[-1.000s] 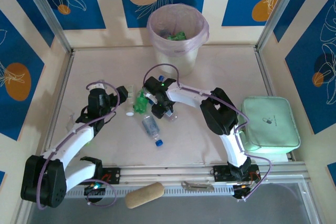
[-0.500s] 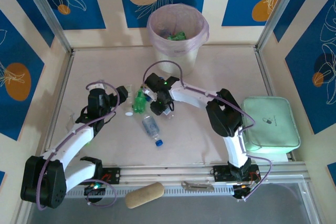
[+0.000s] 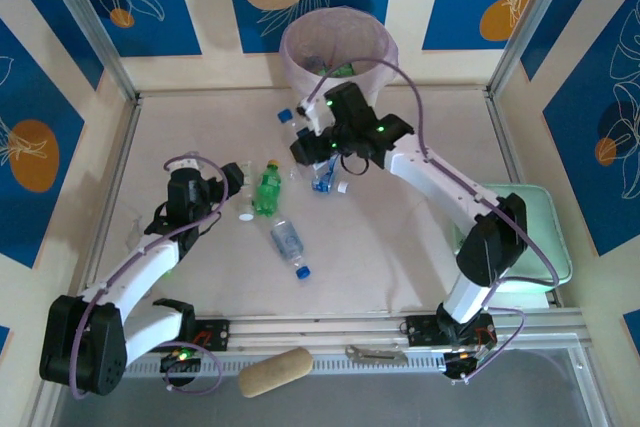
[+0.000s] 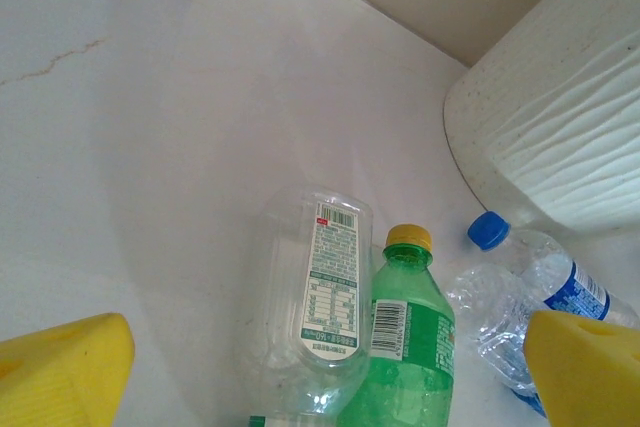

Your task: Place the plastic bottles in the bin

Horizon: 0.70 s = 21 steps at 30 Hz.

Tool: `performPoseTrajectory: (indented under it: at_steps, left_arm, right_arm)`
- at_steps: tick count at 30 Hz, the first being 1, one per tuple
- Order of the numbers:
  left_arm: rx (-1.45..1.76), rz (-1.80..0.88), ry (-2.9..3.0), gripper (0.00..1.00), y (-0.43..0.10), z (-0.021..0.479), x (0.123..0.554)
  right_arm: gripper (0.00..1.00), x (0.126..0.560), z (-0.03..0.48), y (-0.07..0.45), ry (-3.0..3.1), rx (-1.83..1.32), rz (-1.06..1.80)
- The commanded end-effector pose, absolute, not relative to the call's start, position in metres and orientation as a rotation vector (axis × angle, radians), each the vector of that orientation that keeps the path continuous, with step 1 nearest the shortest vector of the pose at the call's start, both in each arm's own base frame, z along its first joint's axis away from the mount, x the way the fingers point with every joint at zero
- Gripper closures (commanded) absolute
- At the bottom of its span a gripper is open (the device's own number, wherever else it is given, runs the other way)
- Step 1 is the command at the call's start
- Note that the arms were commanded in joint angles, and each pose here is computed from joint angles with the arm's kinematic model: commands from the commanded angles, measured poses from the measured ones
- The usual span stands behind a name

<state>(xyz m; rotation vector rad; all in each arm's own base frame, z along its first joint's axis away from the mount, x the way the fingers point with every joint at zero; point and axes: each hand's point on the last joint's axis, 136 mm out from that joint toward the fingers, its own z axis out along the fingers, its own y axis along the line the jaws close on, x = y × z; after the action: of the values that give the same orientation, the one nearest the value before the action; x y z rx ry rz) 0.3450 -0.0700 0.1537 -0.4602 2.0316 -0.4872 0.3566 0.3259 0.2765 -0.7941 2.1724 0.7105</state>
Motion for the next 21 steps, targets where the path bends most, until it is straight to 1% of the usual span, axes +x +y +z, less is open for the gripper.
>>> performPoseTrajectory:
  at_steps: [1,7,12,16,21]
  left_arm:
    - [-0.435,-0.505,2.027,0.0,-0.072,0.154,0.347]
    - [-0.415,-0.526,2.053,0.0,-0.076,0.148,0.344]
    - [-0.409,-0.559,2.073,0.0,-0.081,0.143,0.341]
    - [-0.415,-0.575,2.089,0.0,-0.083,0.137,0.336]
    - [-0.415,-0.585,2.103,0.0,-0.084,0.132,0.332]
  right_arm:
    - [0.5,0.376,0.347,0.318,1.99,-0.665,0.813]
    - [0.5,0.429,0.407,0.285,1.84,-0.476,0.7]
    - [0.51,0.48,0.44,0.26,1.737,-0.351,0.519]
    - [0.51,0.523,0.446,0.251,1.721,-0.309,0.42]
    - [0.5,0.563,0.434,0.249,1.751,-0.308,0.333]
